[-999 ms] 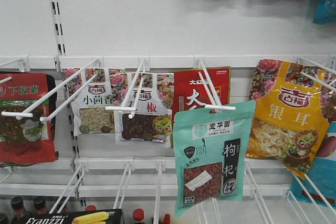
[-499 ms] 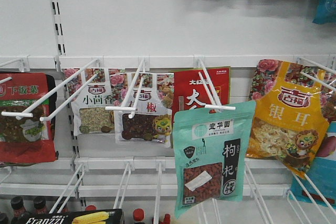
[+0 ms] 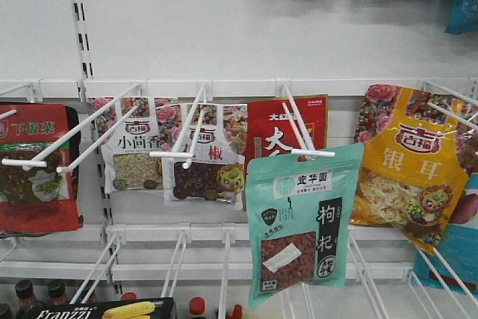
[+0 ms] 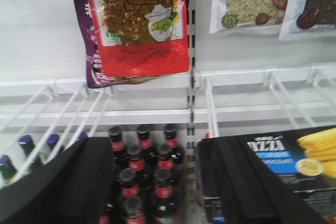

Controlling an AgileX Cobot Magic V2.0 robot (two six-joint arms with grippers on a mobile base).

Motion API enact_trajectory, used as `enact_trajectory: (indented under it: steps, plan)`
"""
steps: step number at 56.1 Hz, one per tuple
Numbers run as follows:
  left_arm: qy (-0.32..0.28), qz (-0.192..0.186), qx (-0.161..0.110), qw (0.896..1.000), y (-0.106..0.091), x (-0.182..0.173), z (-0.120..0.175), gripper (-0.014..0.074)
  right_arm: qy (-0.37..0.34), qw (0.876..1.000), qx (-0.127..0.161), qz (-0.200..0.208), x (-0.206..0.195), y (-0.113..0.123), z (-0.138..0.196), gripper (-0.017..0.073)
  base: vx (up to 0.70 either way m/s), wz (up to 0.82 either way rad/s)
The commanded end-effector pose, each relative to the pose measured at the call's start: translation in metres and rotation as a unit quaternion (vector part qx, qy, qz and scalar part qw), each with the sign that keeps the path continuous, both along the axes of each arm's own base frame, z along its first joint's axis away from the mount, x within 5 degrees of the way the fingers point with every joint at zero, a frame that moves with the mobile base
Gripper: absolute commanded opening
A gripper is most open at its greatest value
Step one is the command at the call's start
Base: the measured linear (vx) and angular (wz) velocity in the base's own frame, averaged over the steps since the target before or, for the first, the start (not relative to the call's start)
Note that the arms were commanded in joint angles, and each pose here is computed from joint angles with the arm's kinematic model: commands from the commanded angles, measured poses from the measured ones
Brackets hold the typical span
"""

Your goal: Pick snacks and fruit into basket

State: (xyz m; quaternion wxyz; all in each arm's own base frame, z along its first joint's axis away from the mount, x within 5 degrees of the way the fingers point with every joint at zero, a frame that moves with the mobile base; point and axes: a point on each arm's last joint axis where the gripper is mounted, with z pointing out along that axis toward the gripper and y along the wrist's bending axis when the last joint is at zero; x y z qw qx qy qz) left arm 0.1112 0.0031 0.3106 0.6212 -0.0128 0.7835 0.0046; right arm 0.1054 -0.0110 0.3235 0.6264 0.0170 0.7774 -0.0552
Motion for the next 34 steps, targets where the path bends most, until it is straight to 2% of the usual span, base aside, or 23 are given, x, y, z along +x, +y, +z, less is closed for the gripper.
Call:
enact_trajectory:
  steps: [1, 4, 12, 20, 29, 34]
  plan:
    - [-0.055, -0.001, -0.057, 0.997, -0.002, 0.002, 0.017, 0.0525, -0.052, 0.999, -0.013, 0.003, 0.002, 0.000, 0.018, 0.0567, 0.00, 0.00]
    - [-0.054, -0.004, -0.073, 0.996, -0.003, 0.002, 0.017, 0.0525, -0.052, 0.999, -0.013, 0.003, 0.002, 0.000, 0.018, 0.0567, 0.00, 0.00]
    - [-0.049, -0.029, -0.039, 0.998, -0.007, 0.002, 0.017, 0.0525, -0.052, 0.999, -0.013, 0.003, 0.002, 0.000, 0.018, 0.0567, 0.00, 0.00]
    - [-0.052, -0.079, -0.035, 0.995, -0.019, 0.004, 0.017, 0.0525, -0.052, 0.999, -0.013, 0.003, 0.002, 0.000, 0.018, 0.0567, 0.00, 0.00]
    - [-0.014, -0.149, -0.034, 0.988, -0.039, 0.015, 0.008, 0.0525, -0.052, 0.999, -0.013, 0.003, 0.002, 0.000, 0.018, 0.0567, 0.00, 0.00]
    - [0.005, -0.176, -0.047, 0.983, -0.049, 0.020, 0.003, 0.0530, -0.052, 0.999, -0.013, 0.003, 0.002, 0.000, 0.018, 0.0567, 0.00, 0.00]
